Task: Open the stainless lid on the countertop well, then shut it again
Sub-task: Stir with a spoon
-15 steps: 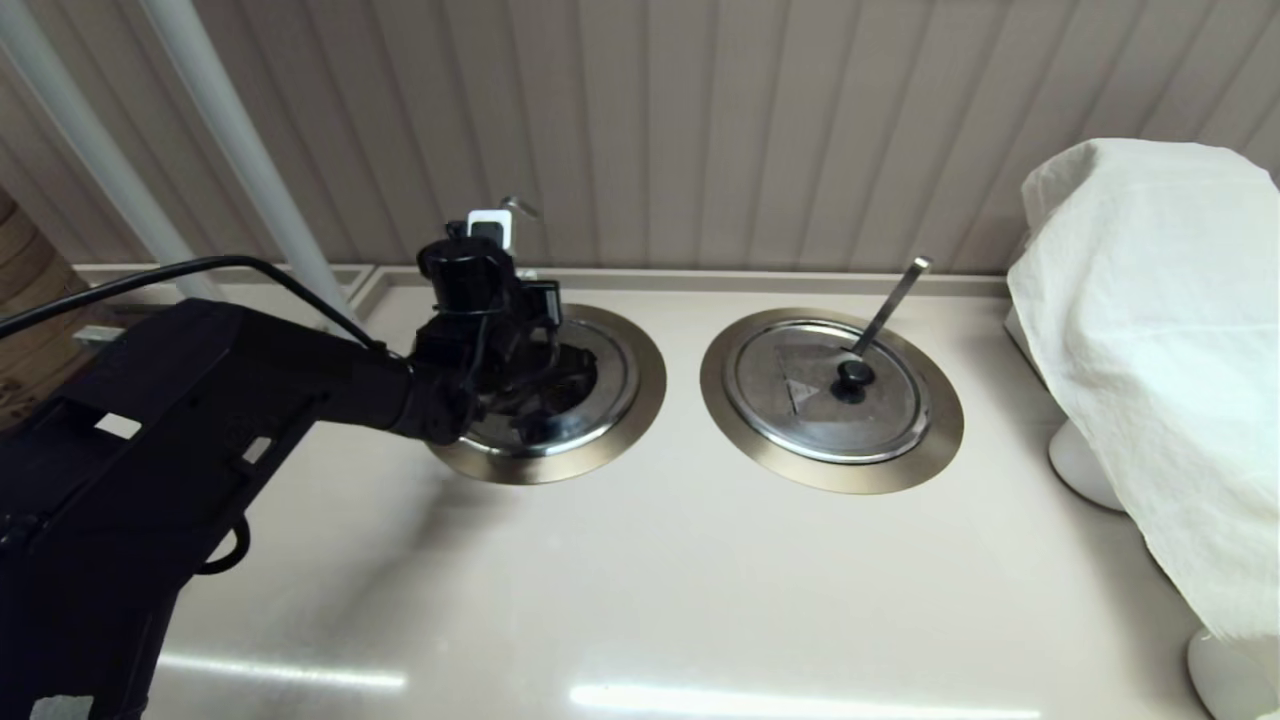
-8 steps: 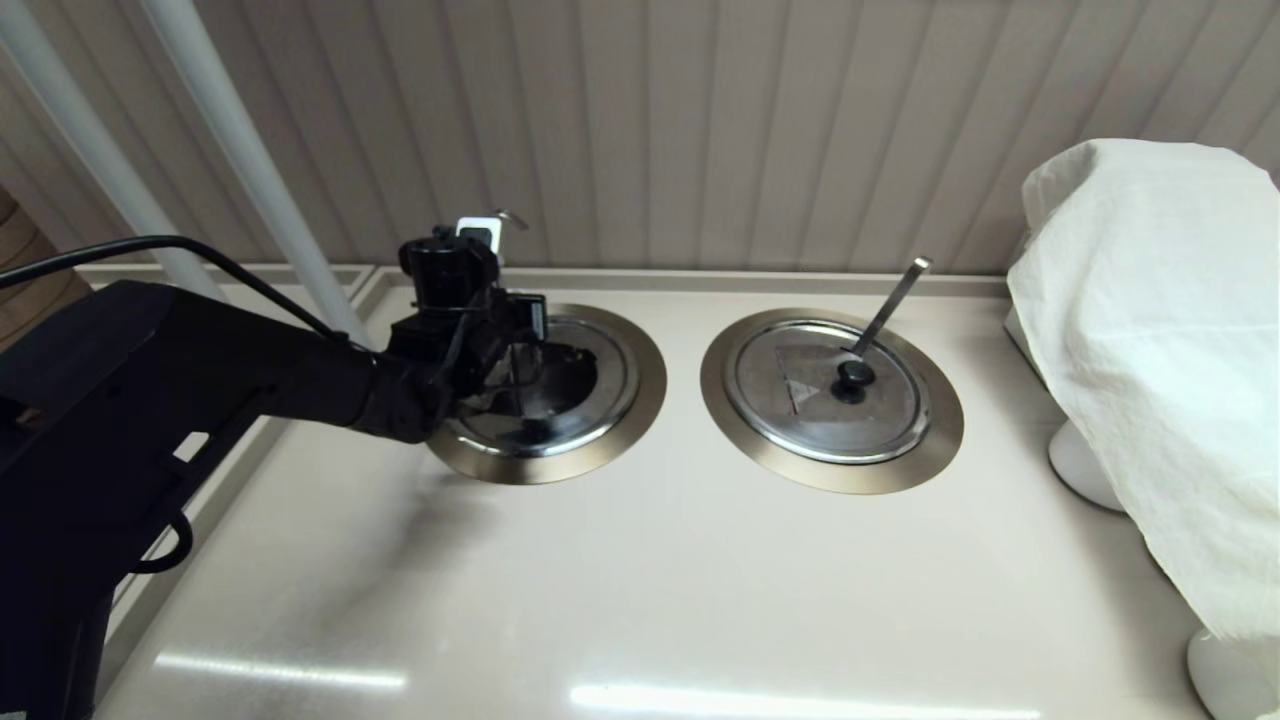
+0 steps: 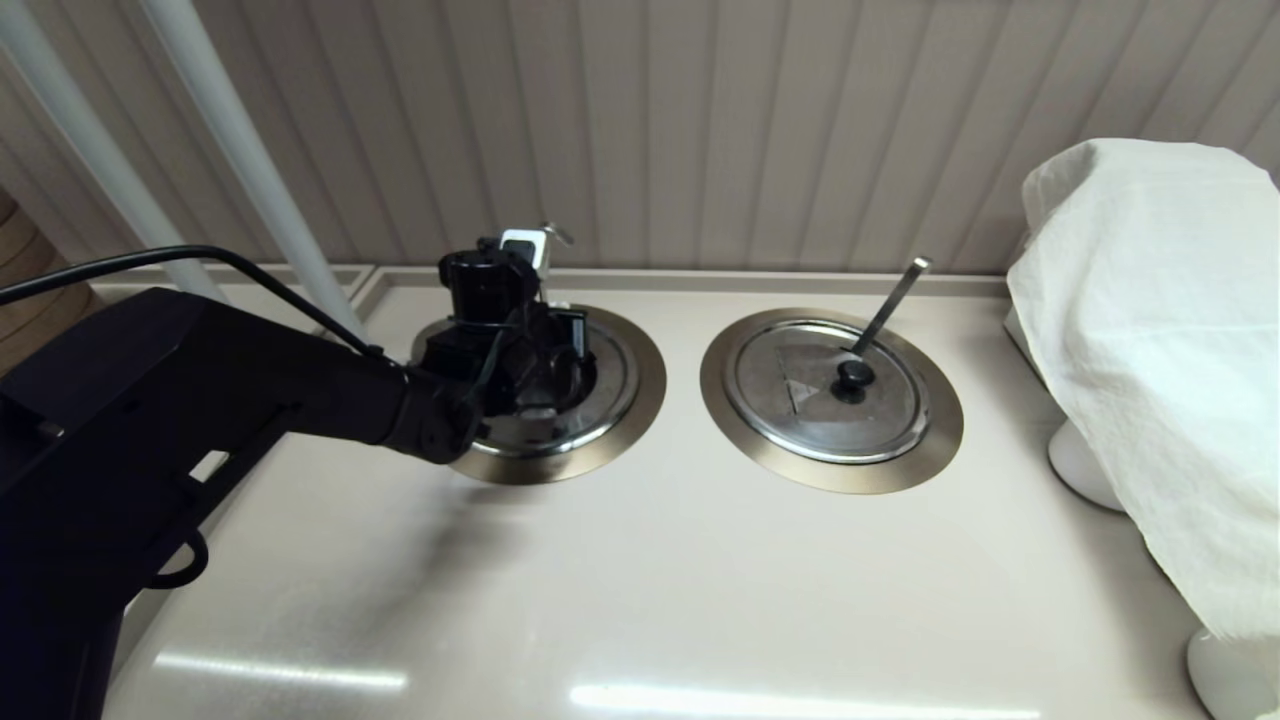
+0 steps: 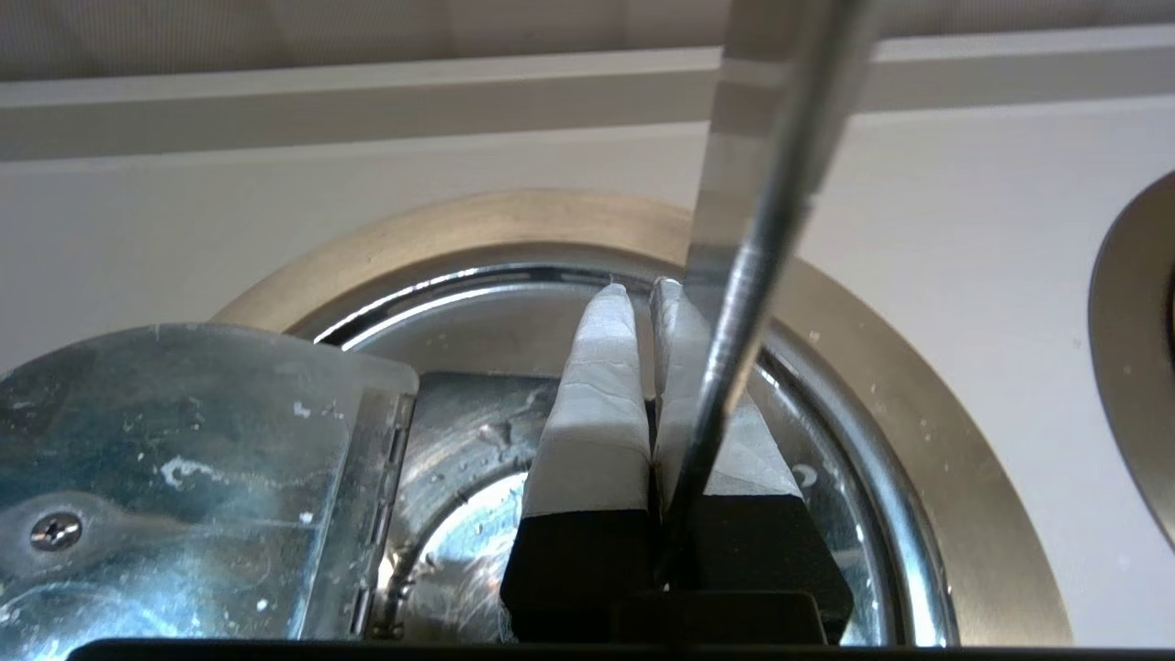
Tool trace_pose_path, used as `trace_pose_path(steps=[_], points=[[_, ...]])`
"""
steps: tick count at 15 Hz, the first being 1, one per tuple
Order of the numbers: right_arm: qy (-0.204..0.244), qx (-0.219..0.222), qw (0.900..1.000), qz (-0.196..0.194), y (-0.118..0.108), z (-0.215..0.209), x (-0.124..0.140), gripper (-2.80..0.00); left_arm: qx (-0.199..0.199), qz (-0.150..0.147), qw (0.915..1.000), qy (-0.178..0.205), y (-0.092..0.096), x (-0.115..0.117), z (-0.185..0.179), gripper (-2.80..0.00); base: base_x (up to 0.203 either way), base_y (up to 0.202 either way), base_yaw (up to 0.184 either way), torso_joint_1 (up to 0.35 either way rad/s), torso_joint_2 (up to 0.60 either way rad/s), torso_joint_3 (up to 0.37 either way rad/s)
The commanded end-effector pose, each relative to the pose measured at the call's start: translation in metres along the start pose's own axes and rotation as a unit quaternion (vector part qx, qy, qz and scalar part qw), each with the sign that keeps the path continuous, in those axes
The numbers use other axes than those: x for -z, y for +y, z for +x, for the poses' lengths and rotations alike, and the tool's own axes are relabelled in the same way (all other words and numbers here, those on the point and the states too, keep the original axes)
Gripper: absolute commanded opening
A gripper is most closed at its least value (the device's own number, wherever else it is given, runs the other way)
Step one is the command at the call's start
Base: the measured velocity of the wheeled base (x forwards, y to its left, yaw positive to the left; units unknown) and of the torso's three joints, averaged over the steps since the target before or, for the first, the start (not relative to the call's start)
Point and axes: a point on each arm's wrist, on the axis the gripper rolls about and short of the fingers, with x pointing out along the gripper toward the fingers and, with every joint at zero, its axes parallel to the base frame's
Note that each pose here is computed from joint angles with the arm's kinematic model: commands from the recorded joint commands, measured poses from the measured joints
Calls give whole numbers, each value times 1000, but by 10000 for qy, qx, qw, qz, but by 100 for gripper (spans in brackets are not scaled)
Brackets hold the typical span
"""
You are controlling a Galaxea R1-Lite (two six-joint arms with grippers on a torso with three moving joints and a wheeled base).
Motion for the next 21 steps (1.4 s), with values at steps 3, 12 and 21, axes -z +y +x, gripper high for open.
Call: trace_pose_path(steps=[3, 12, 21], points=[[-1, -2, 10000, -2, 0, 0, 0, 0, -134, -111, 9995, -277, -3, 7, 16, -280, 0, 0, 0, 0, 0, 0], [-1, -2, 10000, -2, 0, 0, 0, 0, -609, 248, 9978, 117, 41, 5, 8, -280, 0, 0, 0, 0, 0, 0], [-1, -2, 10000, -2, 0, 0, 0, 0, -1, 241, 9997, 1, 8, 7, -3, -280, 0, 0, 0, 0, 0, 0]])
